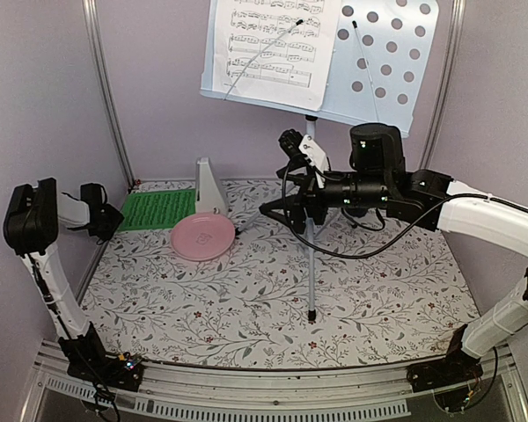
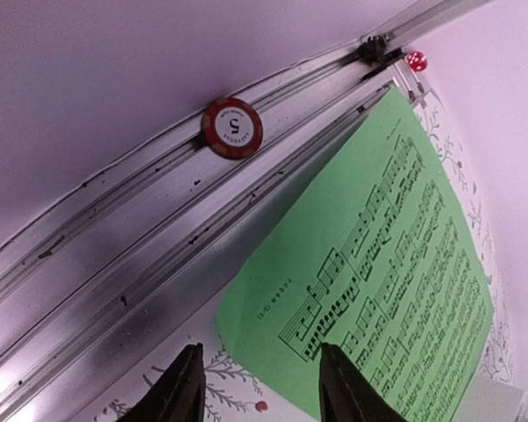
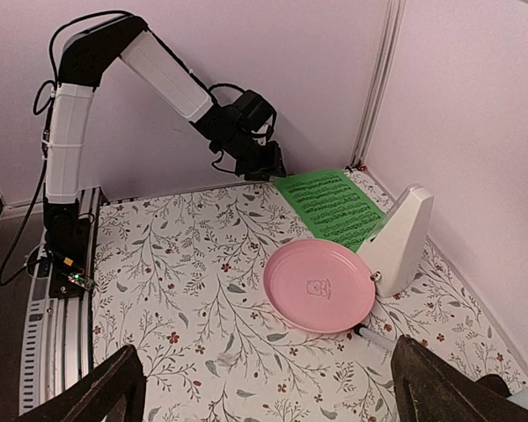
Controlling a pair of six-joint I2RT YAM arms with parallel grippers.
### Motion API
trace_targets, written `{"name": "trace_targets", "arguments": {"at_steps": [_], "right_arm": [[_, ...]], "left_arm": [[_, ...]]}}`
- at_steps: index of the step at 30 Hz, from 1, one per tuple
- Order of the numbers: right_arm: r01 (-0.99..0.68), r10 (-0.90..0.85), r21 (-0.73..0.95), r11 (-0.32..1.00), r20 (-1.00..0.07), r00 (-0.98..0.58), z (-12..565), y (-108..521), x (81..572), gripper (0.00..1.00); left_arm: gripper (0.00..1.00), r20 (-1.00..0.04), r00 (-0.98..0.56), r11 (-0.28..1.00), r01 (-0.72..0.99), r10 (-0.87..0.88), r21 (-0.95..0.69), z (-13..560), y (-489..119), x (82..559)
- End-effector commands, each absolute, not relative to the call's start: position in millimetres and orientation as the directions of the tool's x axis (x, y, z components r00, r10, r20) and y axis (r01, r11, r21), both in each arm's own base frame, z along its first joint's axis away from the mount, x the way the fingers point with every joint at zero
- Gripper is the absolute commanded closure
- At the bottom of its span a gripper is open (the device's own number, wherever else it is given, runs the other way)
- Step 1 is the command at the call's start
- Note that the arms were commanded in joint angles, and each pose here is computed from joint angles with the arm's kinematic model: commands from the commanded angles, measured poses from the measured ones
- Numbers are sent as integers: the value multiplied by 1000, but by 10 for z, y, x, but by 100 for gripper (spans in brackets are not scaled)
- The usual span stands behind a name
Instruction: Set up the instrument practice props
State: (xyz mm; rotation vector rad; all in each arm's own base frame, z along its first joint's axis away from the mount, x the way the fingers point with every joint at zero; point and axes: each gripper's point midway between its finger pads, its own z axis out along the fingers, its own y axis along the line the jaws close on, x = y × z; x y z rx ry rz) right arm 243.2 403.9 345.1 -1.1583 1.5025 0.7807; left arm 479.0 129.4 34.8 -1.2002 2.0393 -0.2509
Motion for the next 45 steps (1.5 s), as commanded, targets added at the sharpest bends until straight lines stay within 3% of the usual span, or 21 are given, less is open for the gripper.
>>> {"name": "trace_targets", "arguments": {"at_steps": [1, 12, 17, 27, 31, 45], "right_arm": [[-938, -243, -109, 330, -970, 27, 3593, 4026, 2466, 1], [-940, -246, -108, 323, -969, 27, 3584, 4066, 2513, 1], [-939, -247, -109, 326, -969, 27, 3581, 4068, 2525, 1], [-940, -246, -107, 324, -969, 25, 3588, 4063, 2524, 1], [-941, -242, -104, 323, -970, 24, 3599, 4053, 2514, 1], [-945, -144, -59, 323, -990, 13, 3755, 3962, 2403, 1]], "left_arm": [[55, -469, -288, 521, -688, -835, -505, 143, 1326, 4824], [59, -463, -290, 517, -696, -837, -498, 46, 1342, 4893], [79, -458, -308, 533, -667, -834, -521, 42, 1304, 5000], [100, -489, -322, 574, -601, -811, -557, 214, 1229, 5140], [100, -558, -302, 620, -544, -773, -565, 598, 1179, 5161], [100, -830, -215, 855, -207, -514, -476, 2741, 597, 4957]]}}
